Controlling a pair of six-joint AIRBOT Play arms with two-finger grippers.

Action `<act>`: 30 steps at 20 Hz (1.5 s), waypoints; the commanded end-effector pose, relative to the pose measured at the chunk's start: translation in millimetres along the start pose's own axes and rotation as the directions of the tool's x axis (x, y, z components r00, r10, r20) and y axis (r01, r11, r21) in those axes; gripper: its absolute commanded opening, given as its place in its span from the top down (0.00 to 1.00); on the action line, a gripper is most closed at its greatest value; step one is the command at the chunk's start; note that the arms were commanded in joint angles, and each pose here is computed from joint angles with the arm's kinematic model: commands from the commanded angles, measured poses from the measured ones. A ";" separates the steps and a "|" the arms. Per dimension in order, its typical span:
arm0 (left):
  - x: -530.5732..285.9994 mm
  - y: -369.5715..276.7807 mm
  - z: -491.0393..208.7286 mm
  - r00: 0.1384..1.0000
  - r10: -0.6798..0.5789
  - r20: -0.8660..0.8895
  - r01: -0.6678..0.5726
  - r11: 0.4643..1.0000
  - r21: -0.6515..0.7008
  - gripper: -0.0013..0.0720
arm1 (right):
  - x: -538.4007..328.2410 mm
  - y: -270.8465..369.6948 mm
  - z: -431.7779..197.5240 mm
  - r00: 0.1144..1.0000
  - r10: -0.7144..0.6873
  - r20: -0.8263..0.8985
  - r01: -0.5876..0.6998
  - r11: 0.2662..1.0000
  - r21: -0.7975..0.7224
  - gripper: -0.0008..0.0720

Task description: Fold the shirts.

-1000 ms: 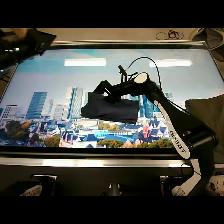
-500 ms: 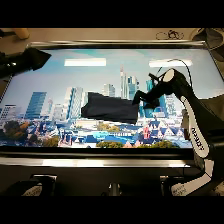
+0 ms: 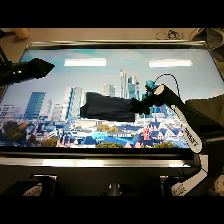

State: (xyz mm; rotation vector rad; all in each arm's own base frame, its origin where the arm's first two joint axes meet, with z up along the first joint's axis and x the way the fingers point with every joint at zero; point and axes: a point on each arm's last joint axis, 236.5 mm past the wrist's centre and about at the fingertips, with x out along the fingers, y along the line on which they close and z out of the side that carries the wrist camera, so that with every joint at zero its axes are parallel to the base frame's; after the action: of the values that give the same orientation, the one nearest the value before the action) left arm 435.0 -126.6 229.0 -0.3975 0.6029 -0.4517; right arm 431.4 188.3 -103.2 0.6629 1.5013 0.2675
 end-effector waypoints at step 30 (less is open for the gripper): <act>3.9 8.6 11.0 0.999 0.024 0.048 -0.027 0.997 0.065 0.94 | -527.9 -213.4 -128.1 0.669 -0.516 0.536 0.035 0.742 0.670 0.96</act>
State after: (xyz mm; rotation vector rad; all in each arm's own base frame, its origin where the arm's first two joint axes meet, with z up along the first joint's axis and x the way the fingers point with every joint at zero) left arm 446.8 -119.3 231.9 -0.3419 0.5463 -0.4346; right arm 271.2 -233.7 246.1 0.9105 0.7358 -0.5343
